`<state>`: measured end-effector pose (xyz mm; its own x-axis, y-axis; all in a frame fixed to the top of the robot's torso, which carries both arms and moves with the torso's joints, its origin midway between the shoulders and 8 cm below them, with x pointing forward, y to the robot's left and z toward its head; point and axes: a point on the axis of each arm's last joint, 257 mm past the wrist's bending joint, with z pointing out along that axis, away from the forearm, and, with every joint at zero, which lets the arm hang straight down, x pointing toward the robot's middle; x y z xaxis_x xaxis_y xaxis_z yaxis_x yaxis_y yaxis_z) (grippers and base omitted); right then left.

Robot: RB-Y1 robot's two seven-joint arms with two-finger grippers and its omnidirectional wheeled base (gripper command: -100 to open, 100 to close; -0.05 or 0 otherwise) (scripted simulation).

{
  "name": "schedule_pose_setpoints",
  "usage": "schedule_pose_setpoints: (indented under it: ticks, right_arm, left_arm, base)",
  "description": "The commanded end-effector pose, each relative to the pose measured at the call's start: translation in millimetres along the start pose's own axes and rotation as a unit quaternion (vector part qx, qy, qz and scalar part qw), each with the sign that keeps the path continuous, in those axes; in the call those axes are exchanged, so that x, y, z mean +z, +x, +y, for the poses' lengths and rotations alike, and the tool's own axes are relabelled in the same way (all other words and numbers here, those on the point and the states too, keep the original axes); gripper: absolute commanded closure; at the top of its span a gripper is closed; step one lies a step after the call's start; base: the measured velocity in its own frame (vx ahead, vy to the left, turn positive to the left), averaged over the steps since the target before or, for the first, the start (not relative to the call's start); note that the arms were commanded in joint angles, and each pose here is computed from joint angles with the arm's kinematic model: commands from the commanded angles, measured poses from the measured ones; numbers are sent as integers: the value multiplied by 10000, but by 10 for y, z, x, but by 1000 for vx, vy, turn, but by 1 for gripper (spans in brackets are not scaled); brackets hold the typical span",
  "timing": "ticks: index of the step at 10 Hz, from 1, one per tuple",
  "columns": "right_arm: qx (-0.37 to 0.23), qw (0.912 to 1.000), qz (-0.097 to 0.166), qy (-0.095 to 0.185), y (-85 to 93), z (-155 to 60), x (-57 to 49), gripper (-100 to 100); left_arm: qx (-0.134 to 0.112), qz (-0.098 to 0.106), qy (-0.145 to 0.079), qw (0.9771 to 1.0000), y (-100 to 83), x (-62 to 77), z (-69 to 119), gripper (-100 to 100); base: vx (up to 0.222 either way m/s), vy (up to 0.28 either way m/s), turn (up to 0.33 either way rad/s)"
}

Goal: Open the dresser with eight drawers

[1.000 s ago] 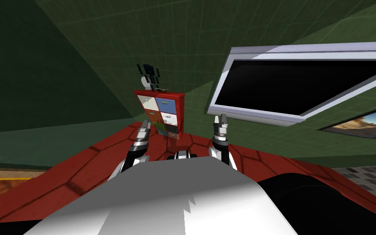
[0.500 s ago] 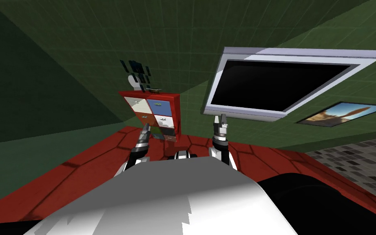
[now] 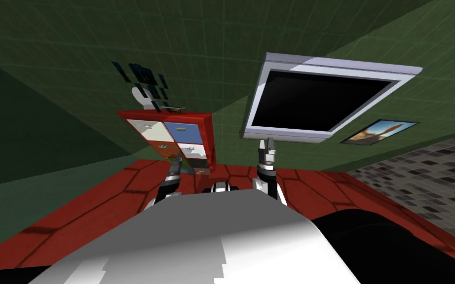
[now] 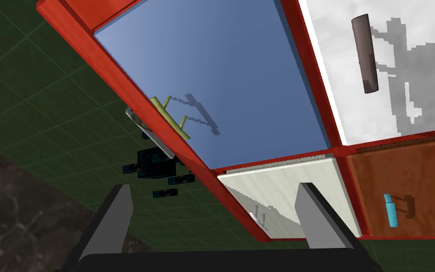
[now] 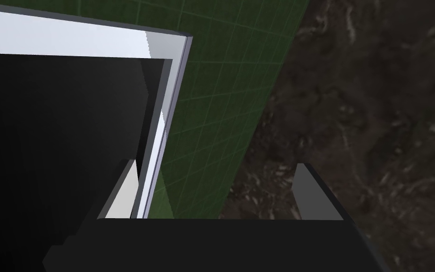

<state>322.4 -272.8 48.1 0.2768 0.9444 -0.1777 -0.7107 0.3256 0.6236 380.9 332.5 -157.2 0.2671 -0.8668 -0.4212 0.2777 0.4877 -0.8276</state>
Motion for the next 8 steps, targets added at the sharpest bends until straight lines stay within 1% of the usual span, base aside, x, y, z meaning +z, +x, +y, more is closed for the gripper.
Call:
schedule_pose_setpoints:
  ticks: [1,4,8]
  right_arm:
    - [0,10000,0,0,0,0,0,0]
    - [0,10000,0,0,0,0,0,0]
    - [0,10000,0,0,0,0,0,0]
  left_arm:
    - [142,25,-333,9993,-4,-86,299,-100]
    - [274,46,-679,9973,-8,-213,613,-100]
    - [403,53,-1111,9930,-10,-399,981,-100]
  base:
    - [102,50,-172]
    - [100,25,-181]
    - [88,38,-164]
